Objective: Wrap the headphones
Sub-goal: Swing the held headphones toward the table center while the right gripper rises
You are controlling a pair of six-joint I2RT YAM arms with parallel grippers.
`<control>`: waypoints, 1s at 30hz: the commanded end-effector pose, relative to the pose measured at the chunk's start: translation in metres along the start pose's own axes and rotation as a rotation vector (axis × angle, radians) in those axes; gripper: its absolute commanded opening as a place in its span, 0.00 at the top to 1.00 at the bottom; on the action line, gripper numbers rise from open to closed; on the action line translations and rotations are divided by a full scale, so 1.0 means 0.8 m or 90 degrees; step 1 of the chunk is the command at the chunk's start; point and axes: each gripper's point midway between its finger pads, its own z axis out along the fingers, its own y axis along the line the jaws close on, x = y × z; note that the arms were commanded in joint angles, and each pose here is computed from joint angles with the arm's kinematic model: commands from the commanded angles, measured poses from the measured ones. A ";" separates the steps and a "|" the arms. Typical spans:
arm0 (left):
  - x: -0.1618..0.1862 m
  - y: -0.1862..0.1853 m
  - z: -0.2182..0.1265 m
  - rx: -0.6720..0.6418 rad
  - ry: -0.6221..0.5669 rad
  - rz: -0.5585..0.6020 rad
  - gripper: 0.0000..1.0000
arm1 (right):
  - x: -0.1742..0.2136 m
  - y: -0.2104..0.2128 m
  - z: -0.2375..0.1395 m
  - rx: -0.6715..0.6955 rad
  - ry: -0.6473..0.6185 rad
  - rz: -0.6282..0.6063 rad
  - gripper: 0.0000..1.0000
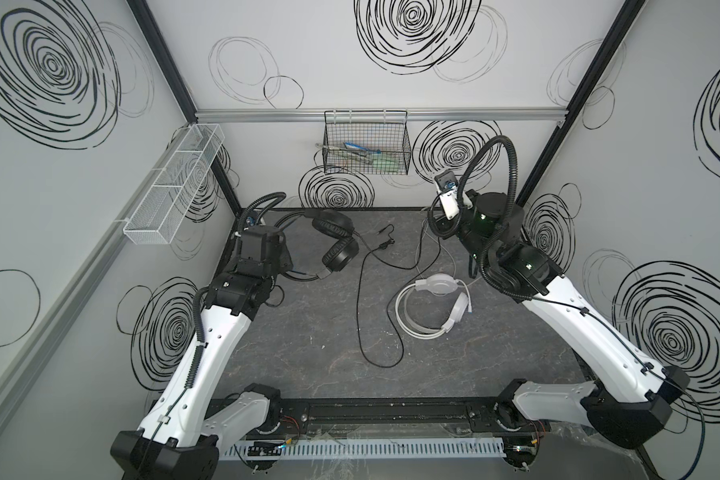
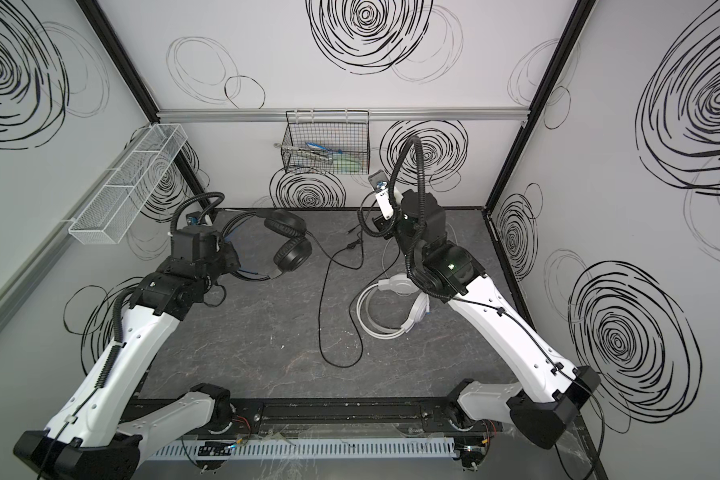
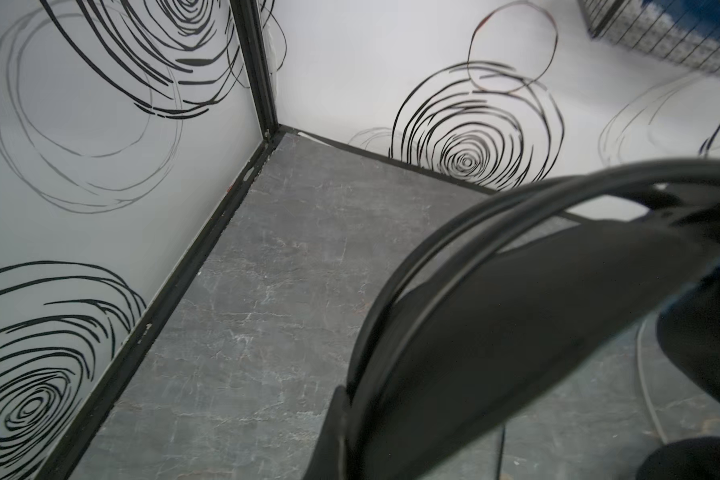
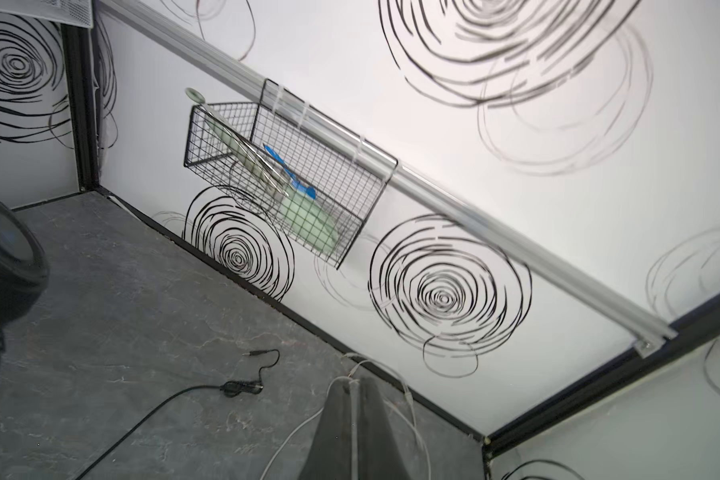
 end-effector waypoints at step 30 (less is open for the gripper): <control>0.104 -0.253 -0.134 0.601 -0.016 0.298 1.00 | -0.031 0.123 0.030 -0.143 0.002 -0.027 1.00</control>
